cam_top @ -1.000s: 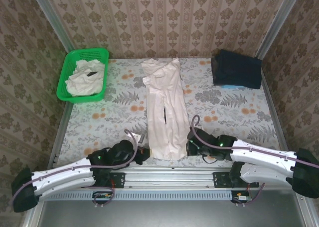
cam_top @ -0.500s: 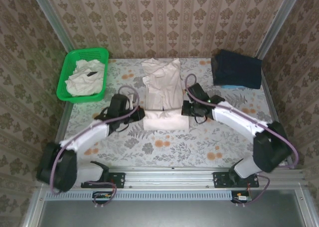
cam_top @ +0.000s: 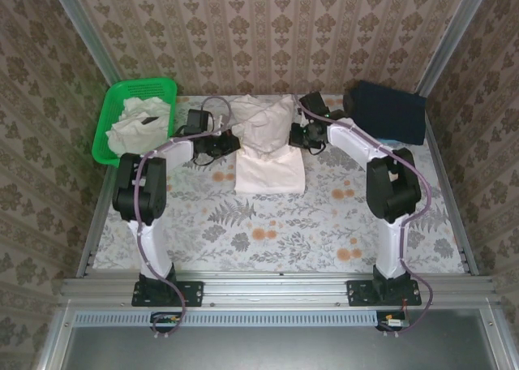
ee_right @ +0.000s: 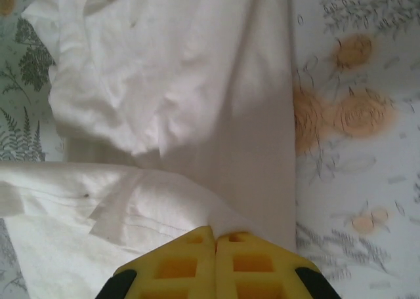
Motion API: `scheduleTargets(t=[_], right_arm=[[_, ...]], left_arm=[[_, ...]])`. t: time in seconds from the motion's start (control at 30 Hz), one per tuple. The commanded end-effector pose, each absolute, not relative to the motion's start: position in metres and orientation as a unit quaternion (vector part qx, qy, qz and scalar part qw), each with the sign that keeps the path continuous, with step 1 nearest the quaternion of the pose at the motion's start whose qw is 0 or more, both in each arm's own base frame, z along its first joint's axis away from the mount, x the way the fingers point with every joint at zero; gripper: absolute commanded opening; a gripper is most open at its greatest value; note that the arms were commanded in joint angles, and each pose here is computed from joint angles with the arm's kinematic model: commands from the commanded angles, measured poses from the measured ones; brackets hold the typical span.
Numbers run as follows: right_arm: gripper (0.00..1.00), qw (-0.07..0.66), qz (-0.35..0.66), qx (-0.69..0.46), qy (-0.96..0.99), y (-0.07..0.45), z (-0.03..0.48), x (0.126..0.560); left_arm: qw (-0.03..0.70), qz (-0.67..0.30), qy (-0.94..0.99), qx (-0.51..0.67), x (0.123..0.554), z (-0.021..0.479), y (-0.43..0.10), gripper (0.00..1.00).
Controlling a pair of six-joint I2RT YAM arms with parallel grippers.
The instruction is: Fold and stack the t-shirts
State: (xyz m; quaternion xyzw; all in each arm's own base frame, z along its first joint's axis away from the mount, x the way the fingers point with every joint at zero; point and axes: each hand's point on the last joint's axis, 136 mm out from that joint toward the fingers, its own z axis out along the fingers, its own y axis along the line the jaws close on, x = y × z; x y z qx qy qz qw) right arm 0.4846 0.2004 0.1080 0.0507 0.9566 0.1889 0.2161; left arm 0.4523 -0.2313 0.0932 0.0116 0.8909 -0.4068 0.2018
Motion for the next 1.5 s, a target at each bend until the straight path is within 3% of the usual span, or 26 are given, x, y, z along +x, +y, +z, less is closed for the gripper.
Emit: scheduleTargets(t=[0.0,0.07,0.2,0.23,0.3,0.37,0.5,0.6,0.67,0.9,1.07,1.13,1.33,1.47], right_arm=[[0.07,0.182,0.199,0.038,0.962,0.198,0.093,0.493],[0.1,0.177,0.198,0.043,0.963,0.193,0.088,0.502],[0.41,0.18,0.197,0.046,0.963,0.185,0.09,0.514],[0.43,0.186,0.194,0.045,0.962,0.182,0.095,0.516],[0.44,0.21,0.183,0.038,0.96,0.177,0.114,0.517],[0.44,0.242,0.169,0.038,0.955,0.171,0.133,0.513],[0.45,0.289,0.172,0.017,0.941,0.184,0.148,0.484],[0.45,0.272,0.189,-0.014,0.944,0.211,0.128,0.468],[0.43,0.246,0.182,-0.02,0.952,0.223,0.107,0.468],[0.42,0.197,0.161,-0.017,0.967,0.243,0.058,0.496],[0.42,0.182,0.171,0.008,0.968,0.244,0.054,0.5],[0.43,0.187,0.177,0.017,0.966,0.242,0.059,0.495],[0.44,0.174,0.175,0.023,0.969,0.237,0.046,0.46],[0.45,0.183,0.17,0.029,0.968,0.23,0.046,0.435]], left_arm=[[0.183,-0.418,0.89,0.013,0.458,0.09,-0.227,0.0],[0.18,-0.413,0.893,0.007,0.464,0.084,-0.224,0.0],[0.165,-0.406,0.899,-0.002,0.471,0.074,-0.22,0.0],[0.167,-0.407,0.898,-0.001,0.472,0.076,-0.219,0.0],[0.177,-0.406,0.896,0.006,0.472,0.083,-0.218,0.03],[0.193,-0.406,0.893,0.012,0.472,0.094,-0.218,0.15],[0.212,-0.361,0.908,0.018,0.469,0.104,-0.206,0.22],[0.223,-0.324,0.919,0.011,0.466,0.106,-0.191,0.35],[0.231,-0.3,0.925,0.005,0.464,0.106,-0.184,0.37],[0.217,-0.264,0.937,0.073,0.435,0.089,-0.229,0.39],[0.172,-0.286,0.939,0.083,0.419,0.051,-0.253,0.28],[0.157,-0.279,0.944,0.074,0.4,0.035,-0.247,0.23],[0.137,-0.271,0.949,0.087,0.323,0.005,-0.247,0.21],[0.129,-0.264,0.953,0.07,0.293,-0.01,-0.237,0.19]])
